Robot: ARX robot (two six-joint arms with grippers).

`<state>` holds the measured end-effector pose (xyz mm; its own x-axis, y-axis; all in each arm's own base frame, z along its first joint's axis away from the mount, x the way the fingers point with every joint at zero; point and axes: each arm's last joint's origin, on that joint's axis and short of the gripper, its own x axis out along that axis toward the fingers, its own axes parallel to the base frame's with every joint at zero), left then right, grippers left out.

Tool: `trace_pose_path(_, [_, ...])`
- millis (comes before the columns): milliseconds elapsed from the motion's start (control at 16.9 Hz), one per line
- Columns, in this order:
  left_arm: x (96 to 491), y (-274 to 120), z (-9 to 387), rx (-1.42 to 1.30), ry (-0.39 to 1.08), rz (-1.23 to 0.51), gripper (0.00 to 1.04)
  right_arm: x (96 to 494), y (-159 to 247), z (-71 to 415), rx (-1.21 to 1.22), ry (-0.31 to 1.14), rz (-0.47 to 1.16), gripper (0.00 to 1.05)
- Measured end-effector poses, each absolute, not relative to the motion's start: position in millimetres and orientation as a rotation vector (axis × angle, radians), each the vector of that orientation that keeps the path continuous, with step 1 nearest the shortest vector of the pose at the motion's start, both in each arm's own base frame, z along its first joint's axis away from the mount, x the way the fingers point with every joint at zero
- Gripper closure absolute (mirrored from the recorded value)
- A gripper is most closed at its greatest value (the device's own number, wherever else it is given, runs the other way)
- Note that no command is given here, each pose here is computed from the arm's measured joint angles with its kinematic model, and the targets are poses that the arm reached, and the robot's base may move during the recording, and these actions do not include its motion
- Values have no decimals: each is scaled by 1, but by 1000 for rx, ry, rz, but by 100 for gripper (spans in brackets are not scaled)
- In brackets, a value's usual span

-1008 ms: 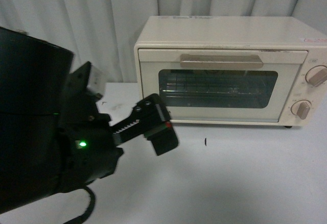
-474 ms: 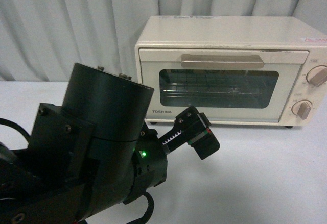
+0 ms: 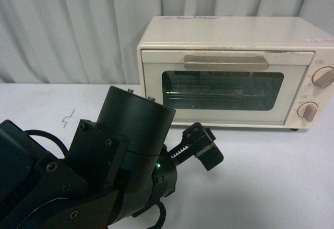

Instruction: Open oven

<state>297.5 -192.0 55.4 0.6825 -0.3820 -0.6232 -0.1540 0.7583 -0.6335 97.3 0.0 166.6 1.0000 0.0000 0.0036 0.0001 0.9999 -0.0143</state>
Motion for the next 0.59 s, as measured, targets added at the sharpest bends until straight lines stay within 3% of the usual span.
trace_pose_path(593, [297,-183,45,-695,802,-112,7,97,0,167,-15,-4,0,6])
